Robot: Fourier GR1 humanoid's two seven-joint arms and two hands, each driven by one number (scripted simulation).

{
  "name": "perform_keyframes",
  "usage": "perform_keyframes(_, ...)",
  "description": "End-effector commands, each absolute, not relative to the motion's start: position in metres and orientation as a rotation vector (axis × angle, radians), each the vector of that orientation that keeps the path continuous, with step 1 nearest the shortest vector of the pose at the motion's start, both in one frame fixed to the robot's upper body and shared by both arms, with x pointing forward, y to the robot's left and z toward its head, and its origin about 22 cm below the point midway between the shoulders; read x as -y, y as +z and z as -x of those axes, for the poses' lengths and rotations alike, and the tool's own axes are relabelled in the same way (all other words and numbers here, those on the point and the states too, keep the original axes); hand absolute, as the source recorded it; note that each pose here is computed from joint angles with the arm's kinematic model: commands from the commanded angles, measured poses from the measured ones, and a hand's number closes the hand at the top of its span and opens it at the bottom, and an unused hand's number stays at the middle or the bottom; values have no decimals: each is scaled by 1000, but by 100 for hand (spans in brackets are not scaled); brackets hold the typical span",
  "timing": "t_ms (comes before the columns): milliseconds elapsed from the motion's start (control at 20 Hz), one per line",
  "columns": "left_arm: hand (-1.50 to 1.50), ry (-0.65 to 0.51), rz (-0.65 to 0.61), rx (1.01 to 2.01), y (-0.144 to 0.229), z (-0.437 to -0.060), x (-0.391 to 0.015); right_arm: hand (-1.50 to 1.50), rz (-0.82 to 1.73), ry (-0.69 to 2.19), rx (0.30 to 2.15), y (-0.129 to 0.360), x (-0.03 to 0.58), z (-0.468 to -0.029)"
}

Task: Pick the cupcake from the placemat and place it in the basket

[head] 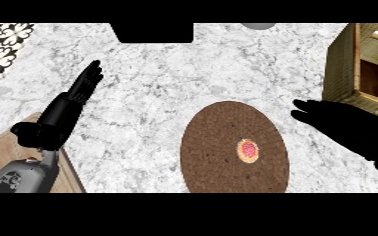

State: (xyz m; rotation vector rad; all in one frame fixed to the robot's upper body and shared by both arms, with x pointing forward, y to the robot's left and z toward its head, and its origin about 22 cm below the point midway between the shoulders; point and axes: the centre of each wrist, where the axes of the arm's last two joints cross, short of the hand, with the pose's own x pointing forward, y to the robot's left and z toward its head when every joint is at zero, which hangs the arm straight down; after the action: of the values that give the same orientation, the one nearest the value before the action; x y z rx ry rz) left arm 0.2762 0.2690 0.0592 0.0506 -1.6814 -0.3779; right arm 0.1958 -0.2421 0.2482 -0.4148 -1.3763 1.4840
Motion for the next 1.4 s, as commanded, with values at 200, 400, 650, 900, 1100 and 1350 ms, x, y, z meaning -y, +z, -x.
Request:
perform_keyframes(200, 0, -379, -31, 1687, 66, -293, -254, -150, 403, 1390, 1403, 225, 254, -204)
perform_keyframes(400, 0, -386, -32, 1689, 56, -279, -269, -150, 362, 1369, 1421, 198, 239, -213)
perform_keyframes(650, 0, -385, -20, 1698, 51, -270, -256, -150, 378, 1337, 1448, 156, 222, -222)
perform_keyframes(900, 0, -385, -34, 1688, 67, -283, -269, -150, 407, 1369, 1464, 113, 238, -235)
perform_keyframes(1100, 0, -379, -59, 1698, 51, -283, -257, -150, 427, 1351, 1460, 86, 217, -235)
perform_keyframes(1350, 0, -396, -55, 1696, 62, -276, -255, -150, 372, 1325, 1517, 97, 215, -235)
